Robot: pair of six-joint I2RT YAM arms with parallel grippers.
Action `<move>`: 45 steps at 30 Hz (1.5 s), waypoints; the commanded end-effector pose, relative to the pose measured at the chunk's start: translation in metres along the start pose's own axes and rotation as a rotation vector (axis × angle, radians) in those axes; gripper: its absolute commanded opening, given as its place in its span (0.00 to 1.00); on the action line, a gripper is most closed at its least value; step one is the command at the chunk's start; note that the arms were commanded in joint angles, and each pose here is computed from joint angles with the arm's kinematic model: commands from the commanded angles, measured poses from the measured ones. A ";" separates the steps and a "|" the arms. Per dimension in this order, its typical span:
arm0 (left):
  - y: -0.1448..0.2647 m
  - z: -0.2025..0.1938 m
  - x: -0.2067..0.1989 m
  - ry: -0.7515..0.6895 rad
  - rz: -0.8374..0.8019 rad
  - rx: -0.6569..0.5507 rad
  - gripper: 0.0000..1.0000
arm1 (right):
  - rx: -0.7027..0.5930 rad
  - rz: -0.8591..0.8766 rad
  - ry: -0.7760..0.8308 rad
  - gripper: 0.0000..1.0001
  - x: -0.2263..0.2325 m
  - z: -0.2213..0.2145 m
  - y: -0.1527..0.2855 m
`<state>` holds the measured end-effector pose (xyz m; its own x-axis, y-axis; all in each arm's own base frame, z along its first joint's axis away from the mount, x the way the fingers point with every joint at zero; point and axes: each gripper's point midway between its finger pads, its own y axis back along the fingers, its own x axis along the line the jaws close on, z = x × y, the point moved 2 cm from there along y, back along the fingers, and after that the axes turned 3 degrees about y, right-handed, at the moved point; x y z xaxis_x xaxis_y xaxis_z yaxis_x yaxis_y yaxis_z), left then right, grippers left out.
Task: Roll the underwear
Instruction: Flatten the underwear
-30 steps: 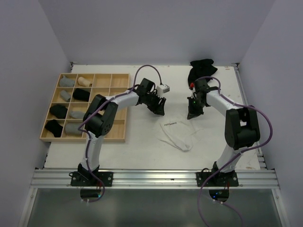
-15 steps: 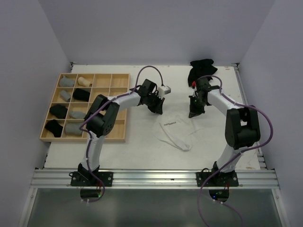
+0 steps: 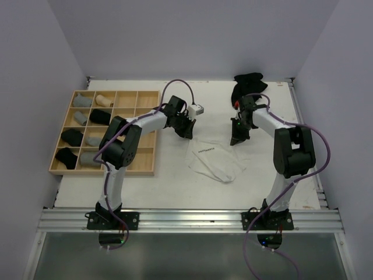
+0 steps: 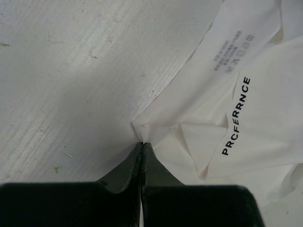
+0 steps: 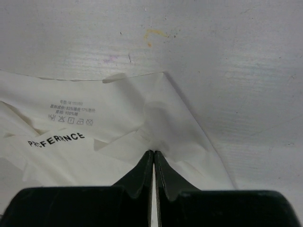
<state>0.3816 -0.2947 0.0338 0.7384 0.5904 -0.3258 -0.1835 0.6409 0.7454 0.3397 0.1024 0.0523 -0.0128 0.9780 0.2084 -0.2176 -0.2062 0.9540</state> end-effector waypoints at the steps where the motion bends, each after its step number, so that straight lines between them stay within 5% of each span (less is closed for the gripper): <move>1: 0.004 -0.022 0.009 0.003 0.048 0.086 0.00 | -0.070 0.043 -0.002 0.09 0.011 0.024 0.012; 4: 0.004 -0.023 0.009 0.000 0.049 0.093 0.00 | -0.058 0.054 0.002 0.00 0.013 0.025 0.010; 7: 0.003 -0.024 0.010 0.002 0.053 0.097 0.00 | -0.050 0.057 -0.004 0.15 0.013 0.026 0.006; 9: 0.003 -0.025 0.010 0.001 0.054 0.099 0.00 | -0.051 0.055 0.000 0.00 0.013 0.027 0.004; 18: 0.003 -0.027 0.012 0.007 0.058 0.104 0.00 | -0.063 0.013 0.007 0.00 0.007 0.029 0.006; 22: 0.003 -0.027 0.014 0.006 0.061 0.105 0.00 | -0.054 -0.024 0.010 0.13 0.000 0.027 0.004; 23: 0.004 -0.027 0.014 0.006 0.063 0.105 0.00 | -0.054 -0.044 0.013 0.34 -0.003 0.026 0.003; 27: 0.003 -0.028 0.015 0.011 0.061 0.109 0.00 | -0.034 -0.071 0.029 0.43 -0.009 0.023 -0.003; 30: 0.003 -0.030 0.016 0.012 0.063 0.113 0.00 | -0.008 -0.067 0.042 0.32 -0.011 0.019 -0.015; 31: 0.003 -0.030 0.016 0.012 0.065 0.113 0.00 | -0.008 -0.067 0.039 0.25 -0.012 0.019 -0.017; 32: 0.003 -0.030 0.016 0.011 0.066 0.115 0.00 | -0.004 -0.069 0.038 0.07 -0.013 0.017 -0.020; 33: 0.003 -0.030 0.017 0.009 0.069 0.115 0.00 | -0.004 -0.069 0.037 0.01 -0.013 0.016 -0.020; 45: 0.008 -0.030 0.024 0.004 0.093 0.115 0.00 | -0.140 -0.141 -0.023 0.00 -0.030 0.025 0.033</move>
<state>0.3822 -0.2903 0.0331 0.7473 0.5880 -0.3097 -0.1815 0.6288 0.7561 0.3502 0.0813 0.0499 0.0022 0.9947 0.1028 -0.2484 -0.0990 0.9636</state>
